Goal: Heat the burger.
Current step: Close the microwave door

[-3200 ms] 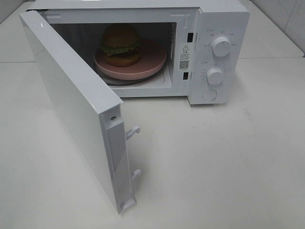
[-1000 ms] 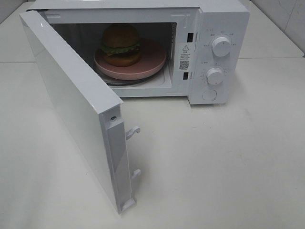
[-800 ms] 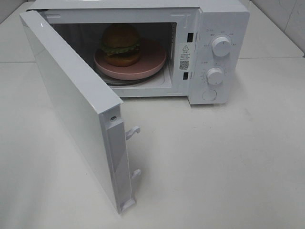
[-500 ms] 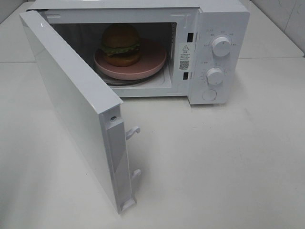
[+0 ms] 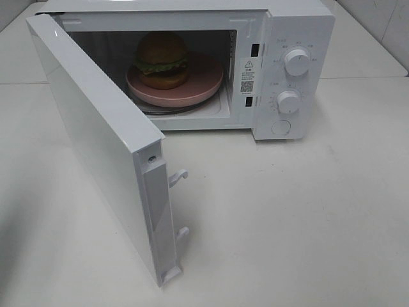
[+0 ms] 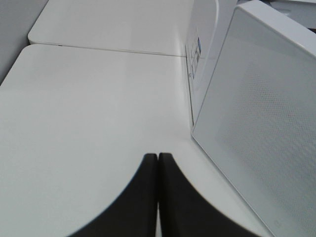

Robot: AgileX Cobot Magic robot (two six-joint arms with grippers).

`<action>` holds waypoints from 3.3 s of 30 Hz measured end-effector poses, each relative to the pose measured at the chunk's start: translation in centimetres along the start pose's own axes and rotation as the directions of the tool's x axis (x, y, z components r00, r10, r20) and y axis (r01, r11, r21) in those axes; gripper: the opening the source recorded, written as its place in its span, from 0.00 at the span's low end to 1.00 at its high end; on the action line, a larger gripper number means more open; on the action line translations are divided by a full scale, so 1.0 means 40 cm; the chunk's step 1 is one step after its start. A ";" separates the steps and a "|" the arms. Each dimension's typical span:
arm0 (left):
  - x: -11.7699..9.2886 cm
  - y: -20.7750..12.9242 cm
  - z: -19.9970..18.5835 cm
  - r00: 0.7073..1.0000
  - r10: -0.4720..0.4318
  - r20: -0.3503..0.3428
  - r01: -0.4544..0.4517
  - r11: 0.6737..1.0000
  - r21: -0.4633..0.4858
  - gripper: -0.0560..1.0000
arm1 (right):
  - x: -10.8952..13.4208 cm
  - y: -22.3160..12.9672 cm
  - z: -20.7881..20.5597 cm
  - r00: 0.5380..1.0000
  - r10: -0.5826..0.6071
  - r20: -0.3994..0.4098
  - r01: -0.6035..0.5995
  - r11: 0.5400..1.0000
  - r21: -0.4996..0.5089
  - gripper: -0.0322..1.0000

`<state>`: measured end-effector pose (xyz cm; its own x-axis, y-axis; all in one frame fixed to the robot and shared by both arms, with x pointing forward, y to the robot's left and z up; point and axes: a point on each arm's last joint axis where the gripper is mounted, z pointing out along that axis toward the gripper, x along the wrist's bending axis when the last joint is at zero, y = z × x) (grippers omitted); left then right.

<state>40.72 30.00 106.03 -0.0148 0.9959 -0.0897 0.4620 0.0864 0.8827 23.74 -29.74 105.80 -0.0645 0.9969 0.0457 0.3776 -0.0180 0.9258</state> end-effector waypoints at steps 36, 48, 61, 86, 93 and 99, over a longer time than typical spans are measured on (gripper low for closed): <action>-0.012 -0.150 0.257 0.968 0.228 0.102 -0.170 0.899 -0.403 0.05 | 0.000 0.000 0.000 1.000 0.000 0.000 0.000 1.000 0.000 0.69; -0.032 -0.190 0.338 0.939 0.264 0.220 -0.180 0.923 -0.339 0.05 | 0.000 0.000 0.000 1.000 0.000 0.000 0.000 1.000 0.000 0.69; -0.058 -0.185 0.393 0.901 0.262 0.346 -0.150 0.936 -0.318 0.05 | 0.000 0.000 0.000 1.000 0.000 0.000 0.000 1.000 0.000 0.69; -0.235 -0.194 0.460 0.836 0.289 0.467 -0.158 0.941 -0.299 0.05 | 0.000 0.000 0.000 1.000 0.001 0.000 -0.001 1.000 0.000 0.69; -0.262 -0.203 0.480 0.838 0.274 0.472 -0.148 0.947 -0.287 0.05 | 0.000 0.000 0.000 1.000 0.001 0.000 -0.001 1.000 0.000 0.69; -0.295 -0.181 0.501 0.834 0.279 0.476 -0.141 0.942 -0.305 0.05 | 0.000 0.000 0.000 1.000 0.001 0.000 -0.001 1.000 0.000 0.69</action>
<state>55.31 17.05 91.47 0.5385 0.8413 -0.0481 0.1666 -0.0503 0.9847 23.74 -29.74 105.80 -0.0641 0.9969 0.0466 0.3776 -0.0190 0.9258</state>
